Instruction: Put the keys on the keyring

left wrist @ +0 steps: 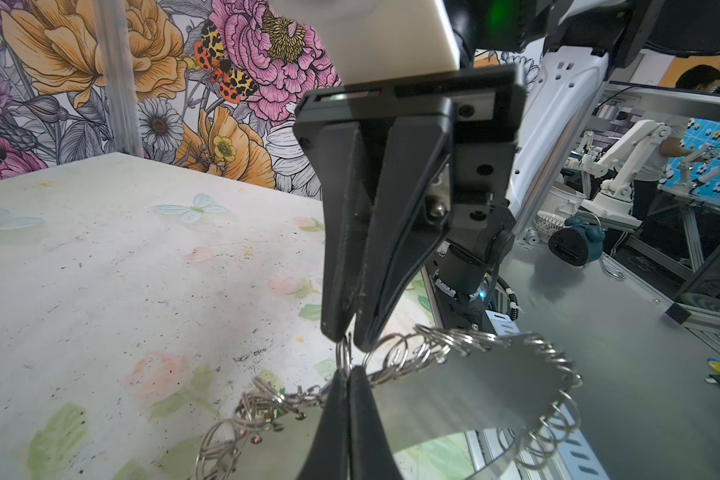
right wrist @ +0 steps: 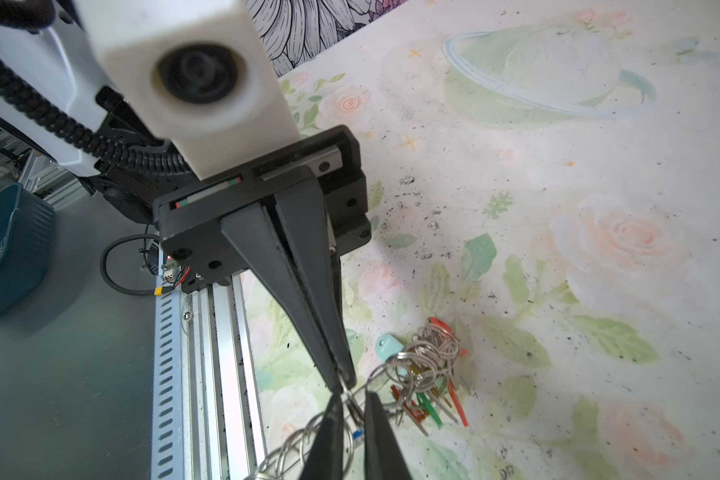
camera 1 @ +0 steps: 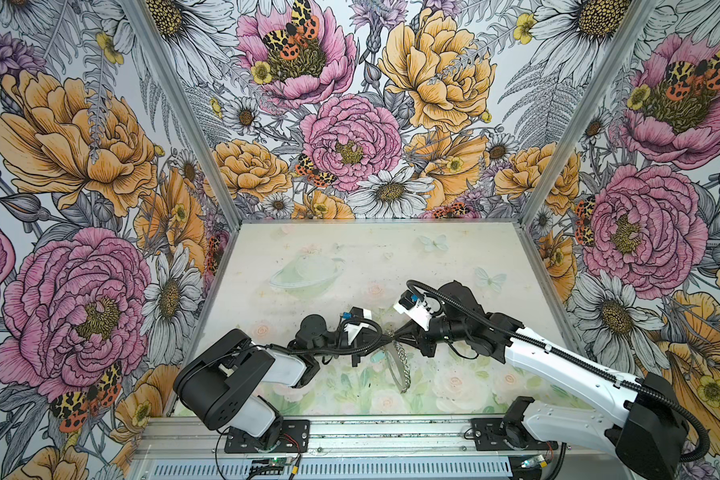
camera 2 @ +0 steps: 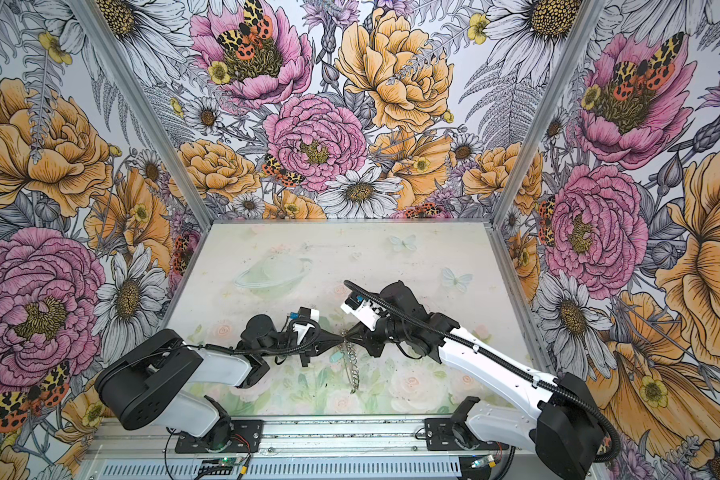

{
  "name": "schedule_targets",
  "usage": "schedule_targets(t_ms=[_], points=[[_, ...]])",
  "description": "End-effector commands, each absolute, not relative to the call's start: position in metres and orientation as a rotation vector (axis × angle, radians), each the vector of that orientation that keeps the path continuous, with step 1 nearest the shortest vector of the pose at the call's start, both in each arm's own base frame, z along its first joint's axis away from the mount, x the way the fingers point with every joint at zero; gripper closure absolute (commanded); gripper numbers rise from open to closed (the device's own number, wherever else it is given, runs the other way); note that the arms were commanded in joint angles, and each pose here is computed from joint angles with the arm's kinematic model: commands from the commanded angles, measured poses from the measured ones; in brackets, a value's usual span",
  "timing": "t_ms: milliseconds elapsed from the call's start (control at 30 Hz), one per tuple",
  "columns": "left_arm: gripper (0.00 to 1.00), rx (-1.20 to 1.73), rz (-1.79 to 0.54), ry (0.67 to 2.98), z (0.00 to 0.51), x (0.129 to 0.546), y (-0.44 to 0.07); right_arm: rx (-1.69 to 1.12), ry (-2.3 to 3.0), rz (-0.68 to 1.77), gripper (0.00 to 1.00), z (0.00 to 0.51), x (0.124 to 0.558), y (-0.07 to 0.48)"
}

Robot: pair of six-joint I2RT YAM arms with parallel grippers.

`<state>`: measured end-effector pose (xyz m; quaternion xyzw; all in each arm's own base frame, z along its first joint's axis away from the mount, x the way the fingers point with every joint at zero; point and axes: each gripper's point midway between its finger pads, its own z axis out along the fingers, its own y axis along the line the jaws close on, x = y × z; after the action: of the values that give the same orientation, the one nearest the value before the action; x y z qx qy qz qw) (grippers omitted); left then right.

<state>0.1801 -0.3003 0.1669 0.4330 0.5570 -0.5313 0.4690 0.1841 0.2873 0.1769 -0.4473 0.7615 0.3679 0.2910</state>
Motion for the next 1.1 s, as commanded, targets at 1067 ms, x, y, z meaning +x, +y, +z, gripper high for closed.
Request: schedule_targets(t_ms=[1067], points=[[0.88,1.072,-1.294,1.283,0.185,0.179,-0.295,-1.205,2.018,0.951,1.00,0.193,0.186,0.295]])
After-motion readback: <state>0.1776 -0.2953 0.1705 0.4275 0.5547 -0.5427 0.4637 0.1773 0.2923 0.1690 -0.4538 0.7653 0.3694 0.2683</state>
